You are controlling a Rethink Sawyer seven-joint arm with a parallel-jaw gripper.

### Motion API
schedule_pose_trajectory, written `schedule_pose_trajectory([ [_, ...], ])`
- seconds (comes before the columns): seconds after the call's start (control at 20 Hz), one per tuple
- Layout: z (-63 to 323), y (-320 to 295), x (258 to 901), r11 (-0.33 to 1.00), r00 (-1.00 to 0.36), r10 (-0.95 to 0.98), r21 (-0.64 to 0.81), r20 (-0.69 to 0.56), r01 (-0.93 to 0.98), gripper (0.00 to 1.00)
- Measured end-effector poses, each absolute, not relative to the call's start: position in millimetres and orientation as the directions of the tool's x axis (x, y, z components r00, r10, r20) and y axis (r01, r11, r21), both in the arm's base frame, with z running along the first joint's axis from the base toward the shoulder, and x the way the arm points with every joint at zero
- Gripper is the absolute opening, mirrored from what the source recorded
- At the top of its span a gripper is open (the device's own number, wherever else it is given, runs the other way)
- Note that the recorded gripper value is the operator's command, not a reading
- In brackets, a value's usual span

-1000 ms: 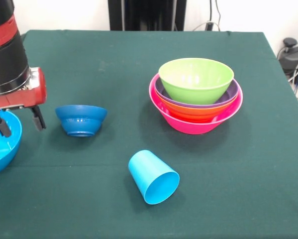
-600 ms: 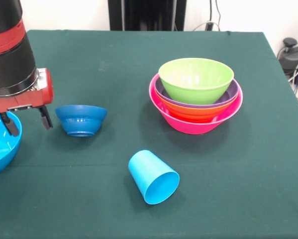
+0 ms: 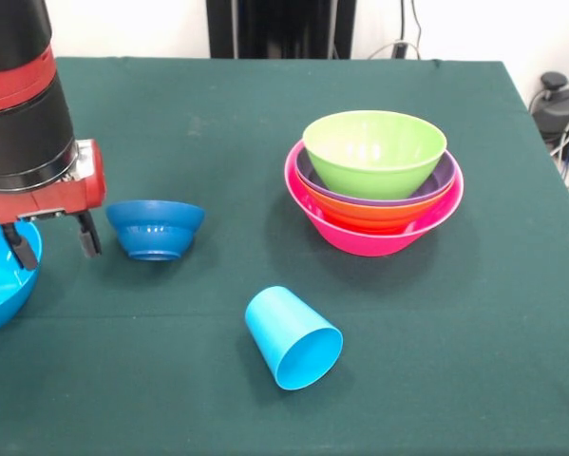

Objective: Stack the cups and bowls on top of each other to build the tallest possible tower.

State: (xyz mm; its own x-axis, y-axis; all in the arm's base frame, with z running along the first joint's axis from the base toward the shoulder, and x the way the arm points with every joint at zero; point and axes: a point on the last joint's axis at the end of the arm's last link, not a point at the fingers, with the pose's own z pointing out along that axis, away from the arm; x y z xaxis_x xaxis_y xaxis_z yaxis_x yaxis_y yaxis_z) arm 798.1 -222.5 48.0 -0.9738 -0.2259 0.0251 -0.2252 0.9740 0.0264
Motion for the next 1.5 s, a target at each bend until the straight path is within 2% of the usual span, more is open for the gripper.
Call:
schedule_pose_trajectory([
  [1.5, 47, -245, 791, 0.980, -0.980, -0.199, 0.024, 0.020, -0.199, 1.00],
])
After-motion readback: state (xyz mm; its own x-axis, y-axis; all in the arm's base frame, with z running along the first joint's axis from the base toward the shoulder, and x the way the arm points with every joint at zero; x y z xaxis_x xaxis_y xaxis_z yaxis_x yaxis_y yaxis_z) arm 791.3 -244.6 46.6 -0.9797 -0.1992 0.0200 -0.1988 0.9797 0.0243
